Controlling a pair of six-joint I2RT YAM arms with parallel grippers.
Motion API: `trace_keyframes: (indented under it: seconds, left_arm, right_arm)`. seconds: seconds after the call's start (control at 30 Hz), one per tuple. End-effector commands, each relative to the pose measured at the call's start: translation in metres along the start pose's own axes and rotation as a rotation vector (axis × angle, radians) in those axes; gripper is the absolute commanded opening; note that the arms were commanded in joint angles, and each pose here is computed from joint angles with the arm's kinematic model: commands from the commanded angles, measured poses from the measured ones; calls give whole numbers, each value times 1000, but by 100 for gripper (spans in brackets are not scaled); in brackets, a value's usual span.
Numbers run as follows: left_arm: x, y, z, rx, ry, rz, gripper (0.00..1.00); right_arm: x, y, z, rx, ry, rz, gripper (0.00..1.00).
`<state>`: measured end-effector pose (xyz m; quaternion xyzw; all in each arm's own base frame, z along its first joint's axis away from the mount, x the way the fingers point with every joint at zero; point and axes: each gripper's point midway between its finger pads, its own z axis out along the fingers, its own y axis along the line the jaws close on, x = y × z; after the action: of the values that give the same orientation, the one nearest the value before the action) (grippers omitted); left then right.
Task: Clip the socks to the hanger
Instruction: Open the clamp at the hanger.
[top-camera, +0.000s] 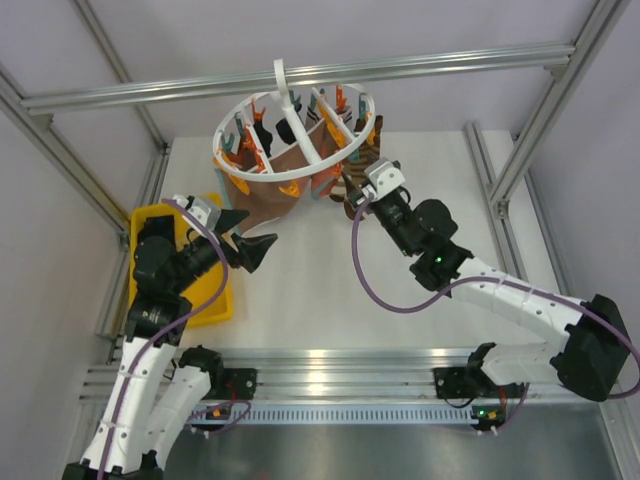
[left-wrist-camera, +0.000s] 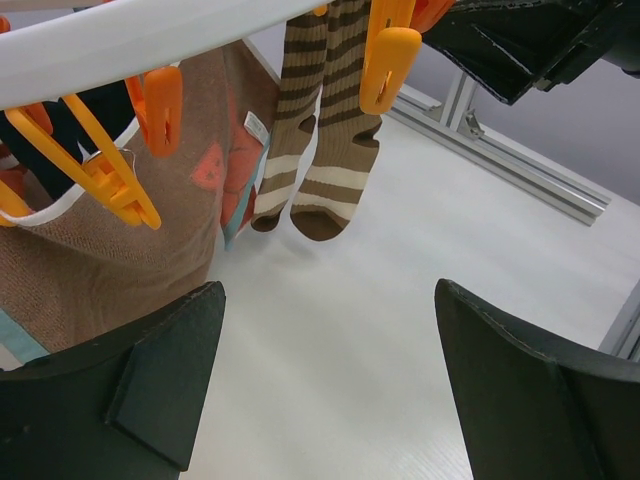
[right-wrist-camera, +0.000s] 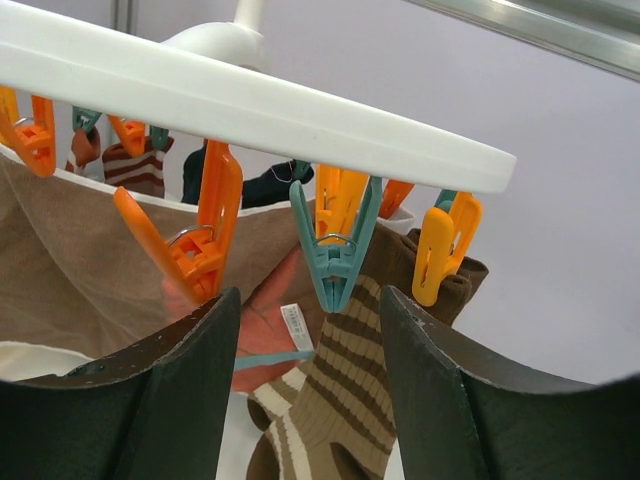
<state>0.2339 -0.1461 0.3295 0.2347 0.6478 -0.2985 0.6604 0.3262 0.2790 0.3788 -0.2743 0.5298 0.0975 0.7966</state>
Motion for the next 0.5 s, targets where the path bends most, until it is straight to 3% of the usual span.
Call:
trace_keyframes:
  seconds: [0.0, 0.47]
  left_arm:
    - [-28, -2, 1, 8, -79, 41, 90]
    - [-22, 1, 5, 7, -62, 43, 90]
  right_arm:
    - [-43, -22, 11, 56, -128, 25, 57]
    - [-47, -29, 31, 47, -161, 1, 56]
